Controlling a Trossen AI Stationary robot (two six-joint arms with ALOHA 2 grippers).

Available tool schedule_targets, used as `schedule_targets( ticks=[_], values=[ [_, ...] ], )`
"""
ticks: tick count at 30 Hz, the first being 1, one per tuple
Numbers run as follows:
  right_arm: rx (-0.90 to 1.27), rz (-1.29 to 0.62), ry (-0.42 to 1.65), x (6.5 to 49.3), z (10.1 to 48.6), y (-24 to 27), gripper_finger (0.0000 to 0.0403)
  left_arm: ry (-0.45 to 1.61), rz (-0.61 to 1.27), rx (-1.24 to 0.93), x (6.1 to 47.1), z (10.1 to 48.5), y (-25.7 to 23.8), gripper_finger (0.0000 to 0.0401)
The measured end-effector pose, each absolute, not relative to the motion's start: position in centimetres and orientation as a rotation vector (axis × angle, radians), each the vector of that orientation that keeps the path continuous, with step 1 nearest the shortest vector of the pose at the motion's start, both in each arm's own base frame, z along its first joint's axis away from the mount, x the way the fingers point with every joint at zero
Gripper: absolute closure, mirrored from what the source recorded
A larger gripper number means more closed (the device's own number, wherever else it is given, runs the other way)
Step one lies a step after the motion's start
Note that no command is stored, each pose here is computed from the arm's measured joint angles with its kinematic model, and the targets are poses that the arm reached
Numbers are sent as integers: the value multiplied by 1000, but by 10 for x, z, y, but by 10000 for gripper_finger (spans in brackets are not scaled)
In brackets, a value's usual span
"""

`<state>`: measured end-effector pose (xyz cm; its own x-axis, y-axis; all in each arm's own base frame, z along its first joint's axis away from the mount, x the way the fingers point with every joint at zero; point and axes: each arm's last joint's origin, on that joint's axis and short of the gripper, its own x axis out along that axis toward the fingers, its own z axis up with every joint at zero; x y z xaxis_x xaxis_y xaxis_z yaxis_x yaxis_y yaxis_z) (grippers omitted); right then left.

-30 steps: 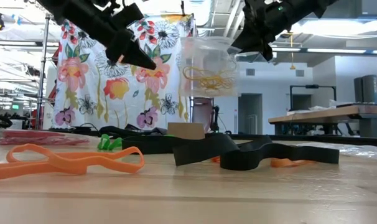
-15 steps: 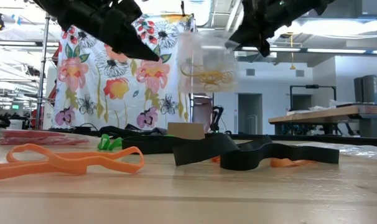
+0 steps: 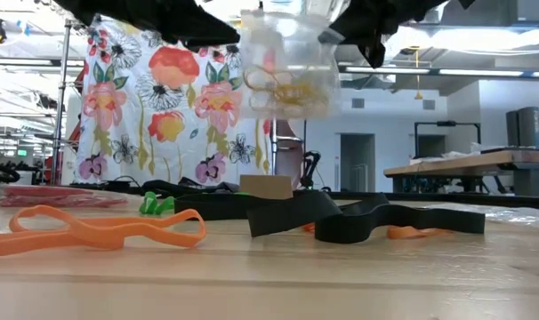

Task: Sort rubber bands
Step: Close the transparent zip bag

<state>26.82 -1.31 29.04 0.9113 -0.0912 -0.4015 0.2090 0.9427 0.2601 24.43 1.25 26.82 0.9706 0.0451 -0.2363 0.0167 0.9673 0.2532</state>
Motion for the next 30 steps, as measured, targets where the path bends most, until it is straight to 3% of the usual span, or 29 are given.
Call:
schedule_targets(
  ticks=[11,21,24,27,30],
  values=[
    [313,-79,303,278,296,8,403,198,11,241,247,271,-17,293],
    [278,-90,353,309,262,11,403,252,72,223,265,251,-23,297],
    [254,-89,384,314,252,12,403,276,69,197,269,248,-25,324],
    [251,-93,402,316,248,11,403,337,72,186,269,244,-27,380],
    [258,-94,396,315,250,11,403,368,116,183,265,246,-30,394]
  ],
)
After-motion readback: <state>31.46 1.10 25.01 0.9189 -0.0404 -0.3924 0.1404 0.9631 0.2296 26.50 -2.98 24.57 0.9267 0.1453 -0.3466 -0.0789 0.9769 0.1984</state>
